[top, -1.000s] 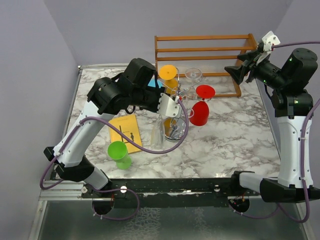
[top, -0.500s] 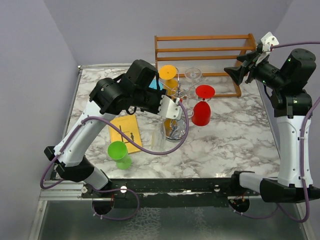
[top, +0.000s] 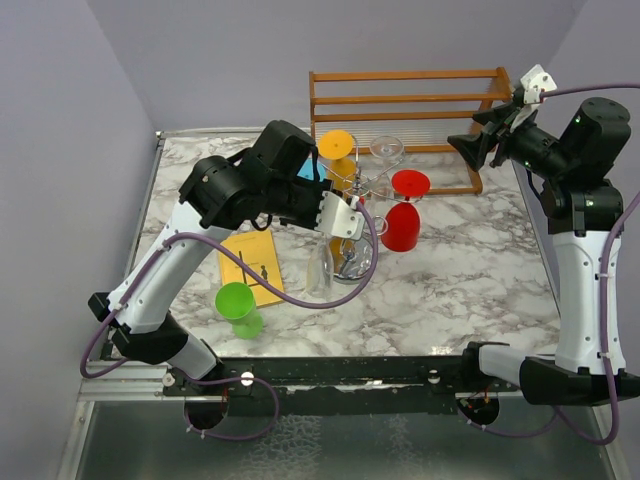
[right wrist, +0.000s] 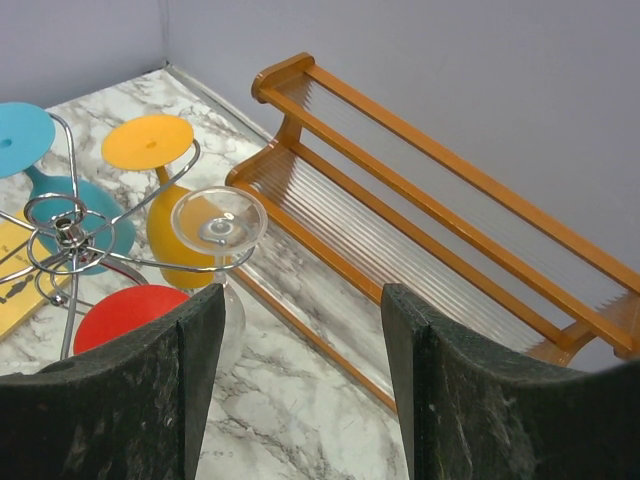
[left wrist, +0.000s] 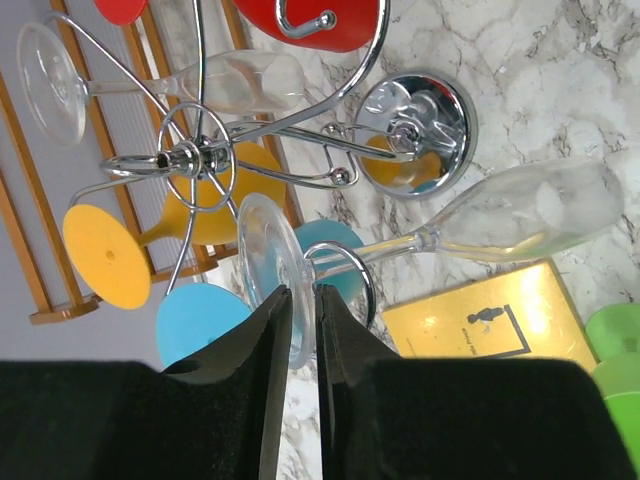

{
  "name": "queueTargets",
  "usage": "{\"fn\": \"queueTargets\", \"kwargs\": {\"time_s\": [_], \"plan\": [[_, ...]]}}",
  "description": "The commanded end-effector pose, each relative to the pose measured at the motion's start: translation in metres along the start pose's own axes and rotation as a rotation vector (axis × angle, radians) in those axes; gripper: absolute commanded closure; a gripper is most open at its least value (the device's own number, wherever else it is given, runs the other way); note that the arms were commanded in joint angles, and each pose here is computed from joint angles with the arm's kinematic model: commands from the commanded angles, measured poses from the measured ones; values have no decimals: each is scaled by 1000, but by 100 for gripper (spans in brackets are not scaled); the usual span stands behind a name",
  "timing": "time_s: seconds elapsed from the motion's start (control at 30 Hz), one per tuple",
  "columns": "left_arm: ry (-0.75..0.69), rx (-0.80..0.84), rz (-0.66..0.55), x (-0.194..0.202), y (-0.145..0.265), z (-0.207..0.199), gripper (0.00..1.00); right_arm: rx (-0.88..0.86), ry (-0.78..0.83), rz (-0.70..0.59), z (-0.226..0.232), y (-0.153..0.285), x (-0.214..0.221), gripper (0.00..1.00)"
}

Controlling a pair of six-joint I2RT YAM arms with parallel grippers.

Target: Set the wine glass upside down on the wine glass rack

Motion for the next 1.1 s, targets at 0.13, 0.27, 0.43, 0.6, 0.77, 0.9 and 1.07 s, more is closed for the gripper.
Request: {"fn": "queueTargets", "kwargs": {"time_s": [0.13, 0.27, 0.43, 0.6, 0.77, 0.9, 1.07], "plan": [[21, 35, -30, -5, 11, -14, 77, -2, 24, -13, 1, 4, -2, 37], [24, 37, -40, -7, 13, -16, 75, -4, 21, -14, 1, 4, -2, 37], [25, 43, -68, -12, 17, -18, 74, -6, 19, -13, 1, 4, -1, 37], [20, 39, -82, -15, 22, -18, 70, -4, 20, -14, 1, 5, -1, 37], [28, 37, -84, -15, 24, -19, 66, -3, 20, -14, 0, 5, -1, 37], [41, 29, -81, -15, 28, -21, 64, -3, 18, -13, 0, 4, 0, 37], [52, 5, -88, -17, 38, -22, 56, 1, 18, -12, -2, 4, 0, 37]]}}
Point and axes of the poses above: each gripper's point midway between its finger pads, its own y axis back along the fingers, its own z axis along the line the jaws close on, x = y × z, the point moved 3 cm from there along y, back along the fingers, and after that the axes turned 4 degrees about -y, right-handed, at the moved point
